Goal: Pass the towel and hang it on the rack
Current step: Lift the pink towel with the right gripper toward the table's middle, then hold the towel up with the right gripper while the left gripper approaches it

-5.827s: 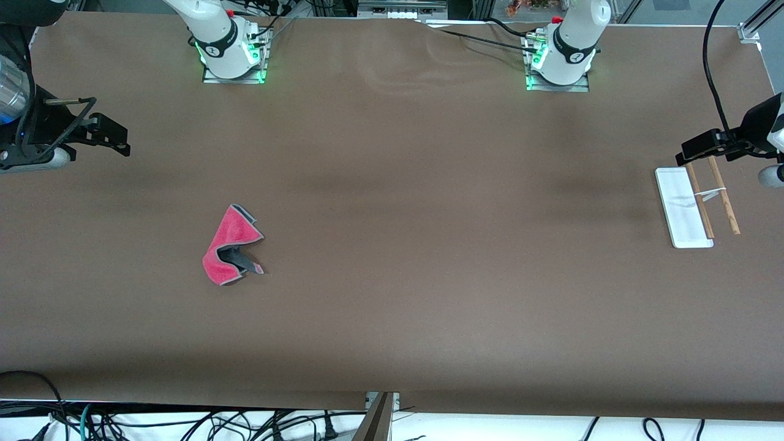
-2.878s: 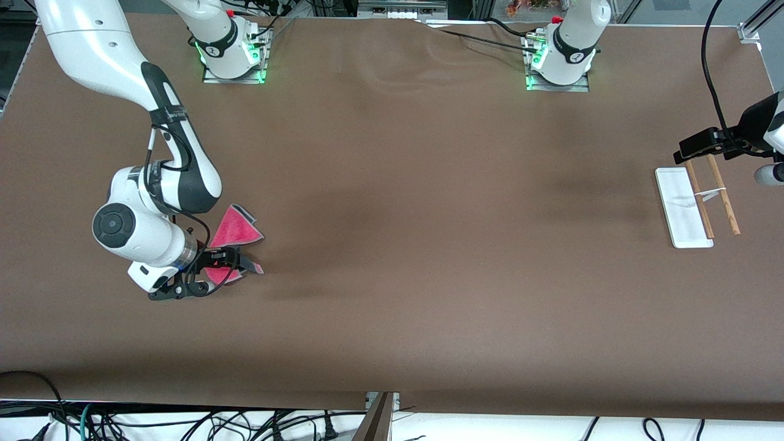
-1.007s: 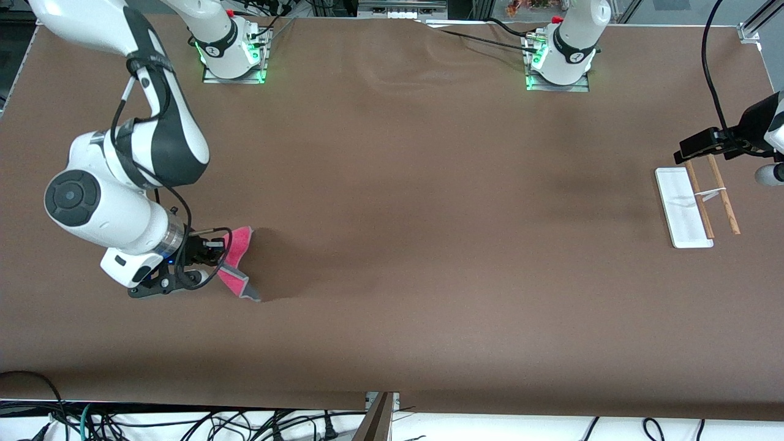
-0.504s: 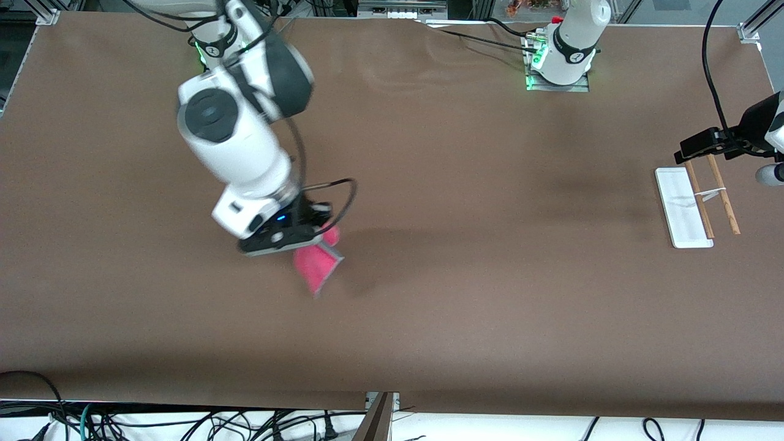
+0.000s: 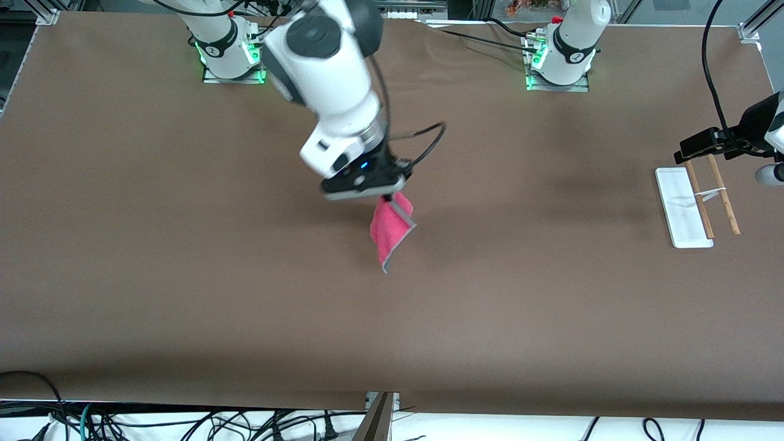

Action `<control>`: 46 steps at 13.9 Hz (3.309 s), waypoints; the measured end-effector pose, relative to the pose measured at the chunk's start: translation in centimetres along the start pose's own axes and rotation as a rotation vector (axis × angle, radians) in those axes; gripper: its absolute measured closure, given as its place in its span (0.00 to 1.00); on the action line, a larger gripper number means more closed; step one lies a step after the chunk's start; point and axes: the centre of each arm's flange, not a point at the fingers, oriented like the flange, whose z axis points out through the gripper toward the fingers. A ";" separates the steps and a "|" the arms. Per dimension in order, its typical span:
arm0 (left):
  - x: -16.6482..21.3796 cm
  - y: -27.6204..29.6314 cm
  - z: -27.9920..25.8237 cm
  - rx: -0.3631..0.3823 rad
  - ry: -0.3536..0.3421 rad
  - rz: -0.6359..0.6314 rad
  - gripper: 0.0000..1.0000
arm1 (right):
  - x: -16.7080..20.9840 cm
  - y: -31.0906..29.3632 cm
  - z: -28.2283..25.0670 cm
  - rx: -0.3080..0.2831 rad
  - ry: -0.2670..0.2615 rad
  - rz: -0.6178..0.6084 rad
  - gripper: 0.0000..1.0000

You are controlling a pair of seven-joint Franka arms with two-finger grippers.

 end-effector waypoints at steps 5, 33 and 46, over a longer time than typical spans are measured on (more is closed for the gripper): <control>1.9 0.3 2.7 0.004 -0.048 0.003 0.00 | -3.6 -4.6 -0.3 0.042 0.018 -0.058 0.99; -6.4 18.4 25.8 -0.391 0.232 0.884 0.00 | -6.9 -7.8 2.2 0.056 0.001 -0.116 0.99; -12.3 26.3 30.5 -0.380 0.401 1.265 0.00 | -6.9 -7.8 2.2 0.058 0.004 -0.116 0.99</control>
